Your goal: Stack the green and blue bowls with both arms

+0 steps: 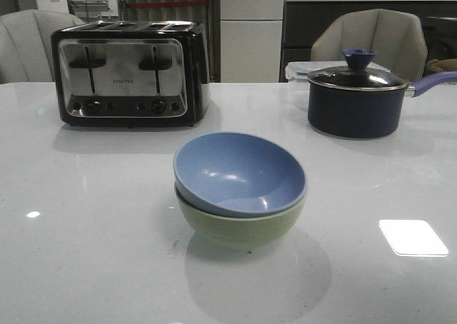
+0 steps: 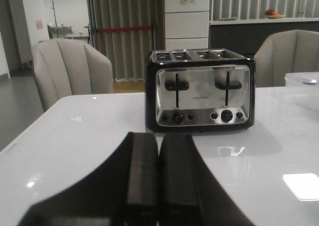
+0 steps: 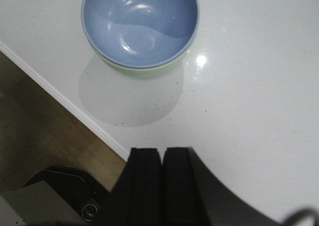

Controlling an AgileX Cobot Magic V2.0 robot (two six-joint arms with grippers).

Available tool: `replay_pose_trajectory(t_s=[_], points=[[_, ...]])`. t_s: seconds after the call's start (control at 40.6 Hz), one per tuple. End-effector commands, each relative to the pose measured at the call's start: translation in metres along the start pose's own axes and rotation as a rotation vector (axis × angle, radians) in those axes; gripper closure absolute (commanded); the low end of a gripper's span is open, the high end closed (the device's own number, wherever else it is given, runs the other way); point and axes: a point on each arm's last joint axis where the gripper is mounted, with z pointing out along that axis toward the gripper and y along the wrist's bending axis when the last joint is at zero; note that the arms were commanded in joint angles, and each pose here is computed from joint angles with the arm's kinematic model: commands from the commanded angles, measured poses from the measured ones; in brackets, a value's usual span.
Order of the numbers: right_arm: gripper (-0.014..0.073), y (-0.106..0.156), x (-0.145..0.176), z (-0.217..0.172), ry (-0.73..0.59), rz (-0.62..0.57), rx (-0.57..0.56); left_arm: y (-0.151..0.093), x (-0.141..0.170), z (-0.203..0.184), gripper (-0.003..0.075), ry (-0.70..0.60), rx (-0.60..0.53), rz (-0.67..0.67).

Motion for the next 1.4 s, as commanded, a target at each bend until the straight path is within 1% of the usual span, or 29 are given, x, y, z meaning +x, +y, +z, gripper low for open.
replay_pose_trajectory(t_s=[0.0,1.009,1.082,1.156,1.23,1.378], points=[[0.0543,-0.001,-0.012,-0.006,-0.082,-0.013,0.019,0.001,-0.01,-0.002,0.0627,-0.12,-0.016,-0.021],[0.0543,-0.001,-0.012,-0.006,-0.081,-0.013,0.019,0.001,-0.009,-0.002,0.0627,-0.118,-0.015,-0.021],[0.0543,-0.001,-0.011,-0.012,-0.109,-0.013,0.031,0.001,-0.009,-0.002,0.0627,-0.118,-0.015,-0.021],[0.0543,-0.005,-0.008,-0.024,-0.191,0.002,0.088,0.001,-0.009,-0.002,0.0627,-0.118,-0.015,-0.021],[0.0543,-0.011,0.0,-0.037,-0.296,0.029,0.174,0.001,-0.009,-0.002,0.0627,-0.118,-0.015,-0.021],[0.0543,-0.023,0.032,-0.05,-0.524,0.09,0.415,0.001,-0.009,-0.002,0.0627,-0.118,-0.015,-0.021]])
